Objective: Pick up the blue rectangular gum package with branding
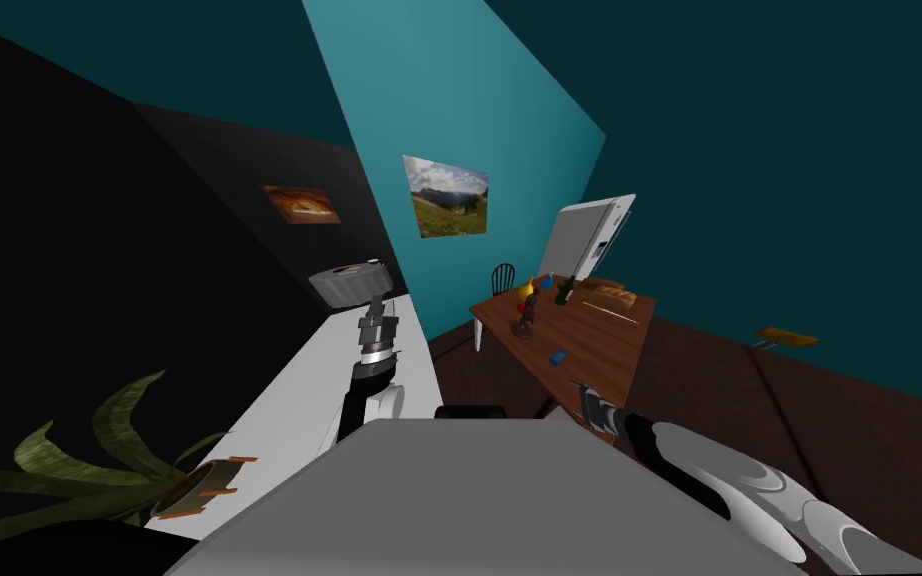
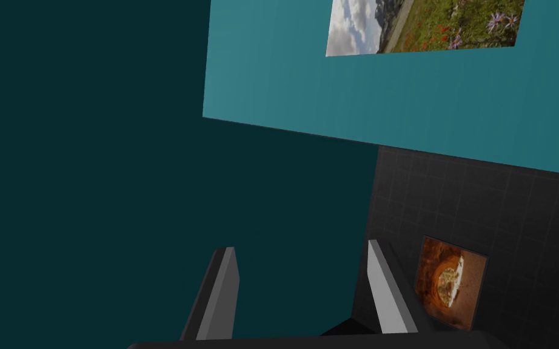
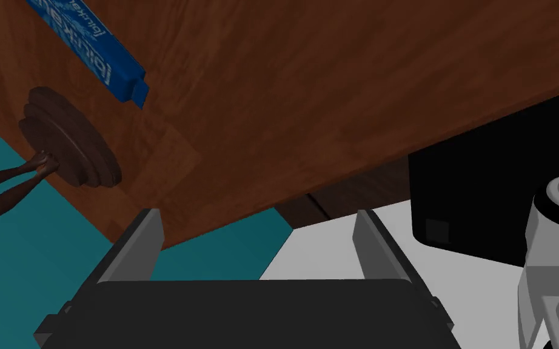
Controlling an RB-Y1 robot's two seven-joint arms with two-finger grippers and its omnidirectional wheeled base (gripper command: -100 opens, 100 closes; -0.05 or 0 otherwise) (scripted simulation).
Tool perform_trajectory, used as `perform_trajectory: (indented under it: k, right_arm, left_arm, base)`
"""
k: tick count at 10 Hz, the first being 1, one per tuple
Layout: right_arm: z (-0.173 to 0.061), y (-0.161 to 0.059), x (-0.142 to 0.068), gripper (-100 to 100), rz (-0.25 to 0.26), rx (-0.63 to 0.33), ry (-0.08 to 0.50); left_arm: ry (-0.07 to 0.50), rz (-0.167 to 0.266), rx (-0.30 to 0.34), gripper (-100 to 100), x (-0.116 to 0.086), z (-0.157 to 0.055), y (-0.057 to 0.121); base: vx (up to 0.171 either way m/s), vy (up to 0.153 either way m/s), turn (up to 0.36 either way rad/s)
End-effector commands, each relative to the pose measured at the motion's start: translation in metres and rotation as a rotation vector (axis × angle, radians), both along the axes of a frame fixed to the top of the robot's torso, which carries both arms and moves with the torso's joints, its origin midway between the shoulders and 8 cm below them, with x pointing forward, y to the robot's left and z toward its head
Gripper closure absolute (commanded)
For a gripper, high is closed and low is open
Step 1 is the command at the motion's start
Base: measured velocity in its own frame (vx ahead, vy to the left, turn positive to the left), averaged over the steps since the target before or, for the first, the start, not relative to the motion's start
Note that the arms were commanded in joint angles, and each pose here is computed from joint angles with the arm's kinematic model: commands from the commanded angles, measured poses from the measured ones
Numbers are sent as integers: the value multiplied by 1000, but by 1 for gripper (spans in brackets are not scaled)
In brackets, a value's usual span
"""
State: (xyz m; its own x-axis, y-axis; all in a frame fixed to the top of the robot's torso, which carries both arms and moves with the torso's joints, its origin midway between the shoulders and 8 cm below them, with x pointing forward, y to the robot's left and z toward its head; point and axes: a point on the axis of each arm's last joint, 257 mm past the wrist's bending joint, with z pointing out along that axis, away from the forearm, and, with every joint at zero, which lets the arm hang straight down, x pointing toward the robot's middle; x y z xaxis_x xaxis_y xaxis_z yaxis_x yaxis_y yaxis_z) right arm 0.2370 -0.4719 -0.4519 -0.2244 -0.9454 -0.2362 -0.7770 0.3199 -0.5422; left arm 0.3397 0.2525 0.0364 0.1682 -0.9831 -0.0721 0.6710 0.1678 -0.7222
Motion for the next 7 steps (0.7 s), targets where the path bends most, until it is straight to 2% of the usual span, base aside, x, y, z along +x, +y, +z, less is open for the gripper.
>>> perform_trajectory:
  k: [1,3,4,5,6,7]
  right_arm:
    - [1,-18,-6,-100,26,-59,15]
    - [-9,-57,-34,-100,93,-206,79]
    - [-10,-63,-38,-100,106,-227,87]
    - [-14,-83,-54,-100,138,-297,124]
    - [-14,-83,-54,-100,144,-300,124]
    - [-17,-101,-70,-100,179,-364,161]
  left_arm:
    - [0,0,0,0,0,0,0]
    - [0,0,0,0,0,0,0]
    - [0,0,0,0,0,0,0]
    - [0,0,0,0,0,0,0]
    - [0,0,0,0,0,0,0]
    - [0,0,0,0,0,0,0]
  base:
    - [107,42,74]
    - [156,30,196]
    - [147,20,74]
    - [139,0,102]
    - [97,-10,95]
    - [120,6,150]
